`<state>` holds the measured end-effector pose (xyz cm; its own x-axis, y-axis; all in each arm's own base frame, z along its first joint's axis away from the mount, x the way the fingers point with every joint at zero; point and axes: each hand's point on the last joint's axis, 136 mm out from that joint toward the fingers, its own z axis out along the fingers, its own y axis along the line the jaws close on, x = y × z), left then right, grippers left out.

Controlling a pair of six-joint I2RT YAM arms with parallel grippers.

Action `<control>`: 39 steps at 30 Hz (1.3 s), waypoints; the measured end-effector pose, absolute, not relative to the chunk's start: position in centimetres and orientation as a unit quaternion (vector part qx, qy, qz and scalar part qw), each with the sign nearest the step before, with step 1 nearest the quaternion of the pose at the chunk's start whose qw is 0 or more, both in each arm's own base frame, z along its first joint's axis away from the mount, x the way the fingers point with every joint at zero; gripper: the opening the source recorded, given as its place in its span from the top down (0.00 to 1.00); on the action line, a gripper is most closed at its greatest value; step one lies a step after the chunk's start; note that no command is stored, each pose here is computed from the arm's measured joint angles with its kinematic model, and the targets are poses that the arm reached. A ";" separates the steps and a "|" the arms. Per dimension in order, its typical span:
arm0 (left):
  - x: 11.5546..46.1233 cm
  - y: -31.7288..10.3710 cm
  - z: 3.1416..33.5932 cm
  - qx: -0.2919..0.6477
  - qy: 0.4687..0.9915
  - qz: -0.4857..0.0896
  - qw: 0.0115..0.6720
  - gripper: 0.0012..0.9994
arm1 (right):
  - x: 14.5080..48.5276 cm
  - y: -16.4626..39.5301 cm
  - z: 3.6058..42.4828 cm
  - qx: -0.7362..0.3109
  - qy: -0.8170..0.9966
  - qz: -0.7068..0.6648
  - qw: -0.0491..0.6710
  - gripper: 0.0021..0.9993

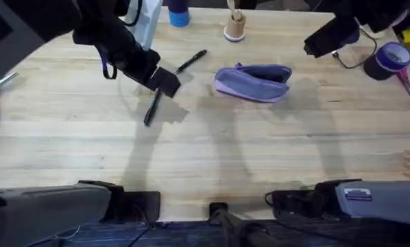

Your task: Unzip the bag, pick up the pens from the table one at a time and place them inside, then zip the bag closed.

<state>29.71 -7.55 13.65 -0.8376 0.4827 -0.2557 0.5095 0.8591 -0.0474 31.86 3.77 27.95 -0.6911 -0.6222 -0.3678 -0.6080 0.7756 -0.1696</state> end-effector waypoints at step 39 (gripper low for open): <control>30.9 -6.3 3.4 0.255 0.966 -0.027 -0.015 0.01 | 31.5 5.3 28.1 -0.341 0.915 0.028 0.214 0.00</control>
<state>30.94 -6.35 3.39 -0.8691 0.4945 0.0149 0.4929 0.8680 -0.0602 31.48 5.34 28.05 -0.6764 -0.6115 -0.4106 -0.6356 0.7663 -0.0940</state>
